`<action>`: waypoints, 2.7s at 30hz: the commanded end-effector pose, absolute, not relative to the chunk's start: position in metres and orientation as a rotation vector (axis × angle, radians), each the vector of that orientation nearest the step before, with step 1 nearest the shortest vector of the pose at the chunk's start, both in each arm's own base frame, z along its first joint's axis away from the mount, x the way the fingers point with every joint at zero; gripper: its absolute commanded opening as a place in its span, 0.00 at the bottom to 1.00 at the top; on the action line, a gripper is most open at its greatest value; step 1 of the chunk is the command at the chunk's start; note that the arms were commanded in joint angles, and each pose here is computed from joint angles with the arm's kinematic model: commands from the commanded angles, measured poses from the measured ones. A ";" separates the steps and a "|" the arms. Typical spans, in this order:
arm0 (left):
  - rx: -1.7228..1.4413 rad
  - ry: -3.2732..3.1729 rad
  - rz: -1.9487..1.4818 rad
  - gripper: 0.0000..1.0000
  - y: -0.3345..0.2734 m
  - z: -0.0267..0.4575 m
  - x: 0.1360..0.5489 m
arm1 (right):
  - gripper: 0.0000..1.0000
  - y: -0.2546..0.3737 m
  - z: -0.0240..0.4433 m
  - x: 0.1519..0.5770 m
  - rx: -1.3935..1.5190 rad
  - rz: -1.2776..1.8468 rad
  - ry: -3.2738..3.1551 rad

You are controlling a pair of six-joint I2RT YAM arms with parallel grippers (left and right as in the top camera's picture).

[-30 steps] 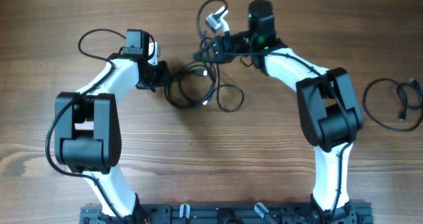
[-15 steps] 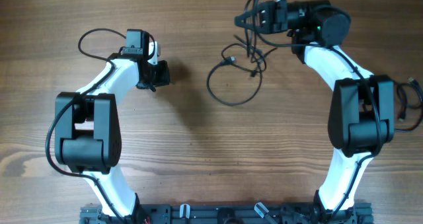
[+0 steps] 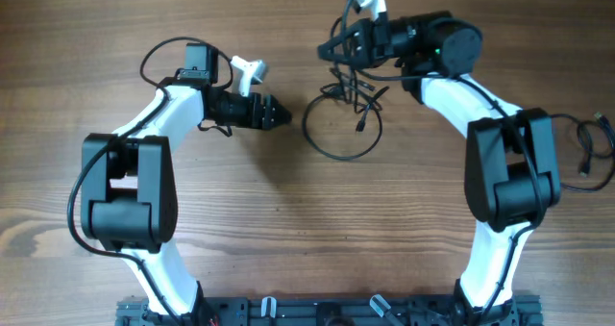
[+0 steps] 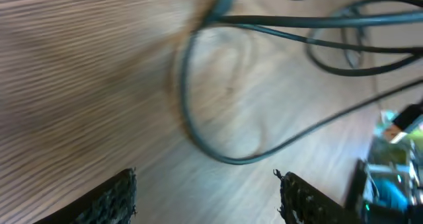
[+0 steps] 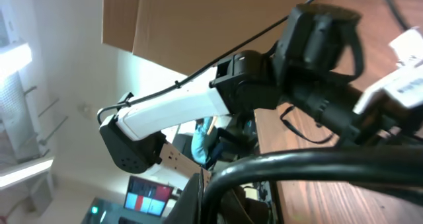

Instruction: Untangle cables

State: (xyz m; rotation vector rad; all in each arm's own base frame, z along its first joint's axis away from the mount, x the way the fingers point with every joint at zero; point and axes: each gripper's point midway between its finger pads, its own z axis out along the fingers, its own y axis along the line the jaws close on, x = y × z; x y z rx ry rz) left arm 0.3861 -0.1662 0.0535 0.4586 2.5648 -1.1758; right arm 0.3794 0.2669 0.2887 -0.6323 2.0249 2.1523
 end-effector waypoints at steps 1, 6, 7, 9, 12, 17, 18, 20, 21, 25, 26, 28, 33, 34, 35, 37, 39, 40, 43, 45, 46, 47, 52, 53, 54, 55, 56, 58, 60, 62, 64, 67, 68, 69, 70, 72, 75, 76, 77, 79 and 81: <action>0.631 2.458 -1.273 0.74 -0.191 0.059 0.374 | 0.04 0.282 0.303 0.363 -0.718 2.151 1.933; 0.723 2.418 -1.276 0.92 -0.213 0.061 0.370 | 0.04 0.303 0.308 0.344 -0.795 2.181 1.925; 0.733 2.411 -1.276 0.92 -0.216 0.062 0.369 | 0.04 0.305 0.311 0.340 -0.809 2.181 1.920; 0.727 2.404 -1.276 0.91 -0.218 0.063 0.372 | 0.04 0.307 0.322 0.331 -0.848 2.174 1.897; 0.648 2.414 -1.286 0.88 -0.217 0.066 0.380 | 0.04 0.310 0.348 0.307 -0.944 2.146 1.843; 0.629 2.418 -1.287 0.82 -0.216 0.066 0.382 | 0.04 0.313 0.368 0.275 -1.090 2.095 1.811; 0.630 2.417 -1.287 0.86 -0.216 0.067 0.382 | 0.04 0.315 0.369 0.270 -1.106 2.100 1.805; 0.615 2.420 -1.286 1.00 -0.213 0.067 0.383 | 0.04 0.320 0.369 0.265 -1.118 2.114 1.811; 0.582 2.428 -1.289 1.00 -0.209 0.068 0.386 | 0.04 0.322 0.369 0.263 -1.122 2.121 1.816; 0.579 2.268 -1.499 1.00 -0.203 0.103 0.384 | 0.04 0.323 0.369 0.262 -1.126 2.126 1.815; 0.615 2.183 -1.591 1.00 -0.206 0.116 0.379 | 0.04 0.323 0.370 0.262 -1.122 2.129 1.813; 0.682 2.031 -1.741 1.00 -0.210 0.139 0.368 | 0.04 0.325 0.374 0.261 -1.107 2.145 1.793; 0.728 1.973 -1.775 1.00 -0.214 0.145 0.362 | 0.04 0.326 0.386 0.256 -1.094 2.165 1.745; 0.733 1.972 -1.778 1.00 -0.216 0.145 0.362 | 0.04 0.326 0.388 0.255 -1.094 2.167 1.737; 0.743 1.971 -1.781 1.00 -0.219 0.145 0.360 | 0.04 0.327 0.393 0.254 -1.081 2.179 1.716; 0.768 1.970 -1.776 1.00 -0.225 0.144 0.358 | 0.04 0.329 0.400 0.252 -1.061 2.206 1.682; 0.788 1.974 -1.759 1.00 -0.230 0.143 0.357 | 0.04 0.330 0.405 0.248 -1.064 2.212 1.663; 0.798 1.970 -1.754 1.00 -0.232 0.142 0.357 | 0.04 0.329 0.407 0.246 -1.074 2.207 1.656; 0.802 1.989 -1.703 1.00 -0.231 0.138 0.362 | 0.04 0.327 0.415 0.238 -1.095 2.197 1.633; 0.792 2.014 -1.663 1.00 -0.231 0.134 0.367 | 0.04 0.325 0.423 0.229 -1.120 2.190 1.609; 0.771 2.048 -1.631 1.00 -0.230 0.130 0.371 | 0.04 0.324 0.426 0.226 -1.130 2.185 1.599; 0.741 2.088 -1.591 1.00 -0.229 0.125 0.377 | 0.04 0.323 0.430 0.223 -1.140 2.179 1.586; 0.805 1.966 -1.733 1.00 -0.239 0.145 0.364 | 0.04 0.322 0.432 0.217 -1.163 2.168 1.581; 0.828 1.928 -1.771 1.00 -0.242 0.151 0.359 | 0.04 0.322 0.432 0.217 -1.162 2.168 1.581; 0.868 1.863 -1.828 1.00 -0.246 0.160 0.353 | 0.04 0.322 0.432 0.217 -1.164 2.171 1.581; 0.885 1.846 -1.839 1.00 -0.249 0.162 0.350 | 0.04 0.323 0.432 0.216 -1.164 2.174 1.578; 0.902 1.837 -1.836 1.00 -0.252 0.162 0.349 | 0.04 0.324 0.433 0.215 -1.164 2.181 1.573; 0.942 1.811 -1.831 1.00 -0.260 0.164 0.346 | 0.04 0.328 0.436 0.209 -1.168 2.203 1.554; 0.972 1.795 -1.833 1.00 -0.266 0.165 0.342 | 0.04 0.329 0.436 0.207 -1.173 2.209 1.549; 0.990 1.792 -1.841 1.00 -0.272 0.165 0.338 | 0.04 0.329 0.436 0.207 -1.173 2.209 1.549; 1.012 1.788 -1.854 1.00 -0.279 0.165 0.332 | 0.04 0.330 0.437 0.207 -1.169 2.213 1.546; 1.050 1.779 -1.872 1.00 -0.290 0.165 0.323 | 0.04 0.330 0.439 0.208 -1.160 2.221 1.537; 1.071 1.770 -1.879 1.00 -0.295 0.165 0.318 | 0.04 0.330 0.439 0.208 -1.160 2.220 1.537; 1.084 1.764 -1.886 0.98 -0.299 0.166 0.315 | 0.04 0.330 0.439 0.208 -1.162 2.218 1.534; 1.096 1.756 -1.896 0.94 -0.301 0.167 0.312 | 0.04 0.330 0.439 0.208 -1.165 2.213 1.528; 1.128 1.715 -1.945 0.90 -0.306 0.172 0.302 | 0.04 0.331 0.438 0.209 -1.167 2.208 1.525; 1.163 1.673 -2.006 0.94 -0.311 0.178 0.291 | 0.04 0.331 0.438 0.209 -1.166 2.208 1.524; 1.169 1.672 -2.011 0.97 -0.313 0.178 0.289 | 0.04 0.331 0.438 0.209 -1.166 2.209 1.526; 1.179 1.670 -2.016 0.99 -0.316 0.178 0.286 | 0.04 0.331 0.438 0.209 -1.167 2.208 1.525; 1.210 1.647 -2.016 1.00 -0.321 0.178 0.280 | 0.05 0.331 0.438 0.209 -1.168 2.207 1.525; 1.234 1.635 -2.022 1.00 -0.326 0.178 0.275 | 0.05 0.331 0.437 0.209 -1.176 2.199 1.521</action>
